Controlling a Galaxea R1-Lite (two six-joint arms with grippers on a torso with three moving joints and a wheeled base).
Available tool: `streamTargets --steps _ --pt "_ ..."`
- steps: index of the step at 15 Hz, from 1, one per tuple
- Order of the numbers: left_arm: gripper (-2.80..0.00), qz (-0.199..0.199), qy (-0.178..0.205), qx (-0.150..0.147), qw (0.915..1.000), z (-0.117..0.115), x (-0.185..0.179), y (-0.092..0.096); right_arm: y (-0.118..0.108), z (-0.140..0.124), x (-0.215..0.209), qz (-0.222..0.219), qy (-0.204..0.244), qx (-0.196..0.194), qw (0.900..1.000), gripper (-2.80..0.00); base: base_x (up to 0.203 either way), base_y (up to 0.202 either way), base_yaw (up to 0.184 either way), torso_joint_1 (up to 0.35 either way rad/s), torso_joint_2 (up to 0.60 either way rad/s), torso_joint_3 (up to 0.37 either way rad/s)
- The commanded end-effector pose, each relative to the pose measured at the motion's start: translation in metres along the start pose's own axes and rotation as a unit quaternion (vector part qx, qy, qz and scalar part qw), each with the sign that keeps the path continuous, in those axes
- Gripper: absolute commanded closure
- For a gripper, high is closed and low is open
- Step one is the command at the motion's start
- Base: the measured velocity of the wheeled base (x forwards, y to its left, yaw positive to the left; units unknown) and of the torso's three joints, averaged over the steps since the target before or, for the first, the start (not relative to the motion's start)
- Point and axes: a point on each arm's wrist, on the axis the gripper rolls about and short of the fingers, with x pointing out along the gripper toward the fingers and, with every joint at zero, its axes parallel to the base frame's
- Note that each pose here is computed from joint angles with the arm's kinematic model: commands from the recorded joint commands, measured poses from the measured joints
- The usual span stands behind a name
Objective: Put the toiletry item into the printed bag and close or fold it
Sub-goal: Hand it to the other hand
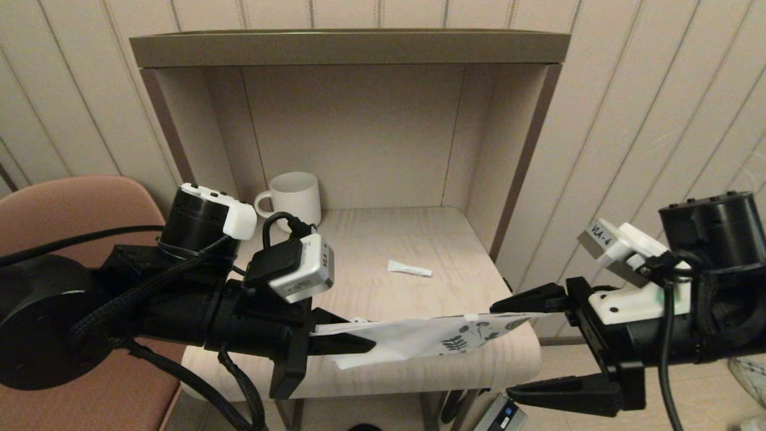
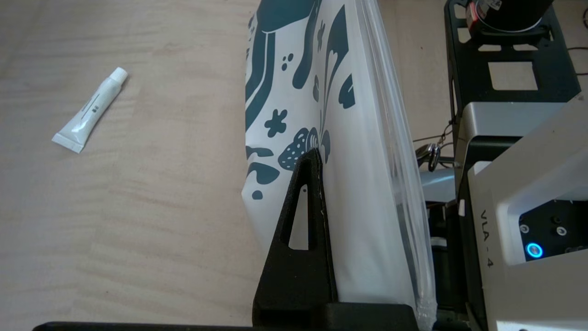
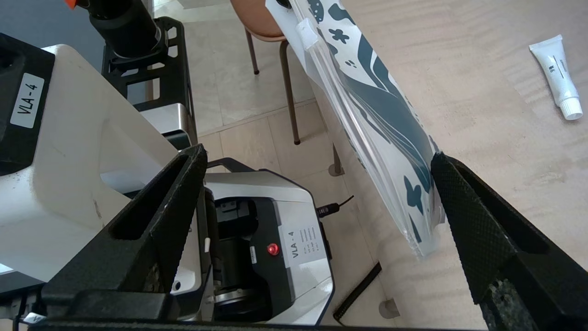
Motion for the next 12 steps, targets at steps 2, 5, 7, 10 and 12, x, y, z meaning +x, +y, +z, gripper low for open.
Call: streamTargets --steps 2,5,7,10,12 --pt "0.0 -0.002 -0.001 0.002 1.0 -0.0002 0.0006 0.0004 0.0 0.0001 0.0004 0.002 -0.001 -0.001 1.0 -2.8 0.0 0.0 0.0 0.0 0.0 0.0" --pt "0.0 -0.004 -0.001 0.002 1.0 -0.0001 0.0018 -0.0003 -0.0002 0.0 0.0001 0.002 -0.001 -0.001 1.0 -2.8 0.0 0.0 0.0 0.0 0.0 0.0" --pt "0.0 -0.004 -0.001 0.002 1.0 0.0003 0.0014 -0.0005 -0.0003 0.0004 0.0 0.001 -0.001 -0.002 1.0 -2.8 0.0 0.0 0.0 0.0 0.0 0.0" --pt "0.0 -0.004 -0.001 0.002 1.0 0.0 0.0017 -0.0004 -0.0003 0.0004 0.0 0.001 -0.001 -0.002 1.0 -2.8 0.0 0.0 0.0 0.0 0.0 0.0" --pt "0.0 -0.005 -0.001 0.002 1.0 0.0001 0.0018 -0.001 -0.003 -0.0011 0.0015 -0.001 0.002 0.002 1.0 -2.8 0.0 0.0 0.0 0.0 0.0 0.0"
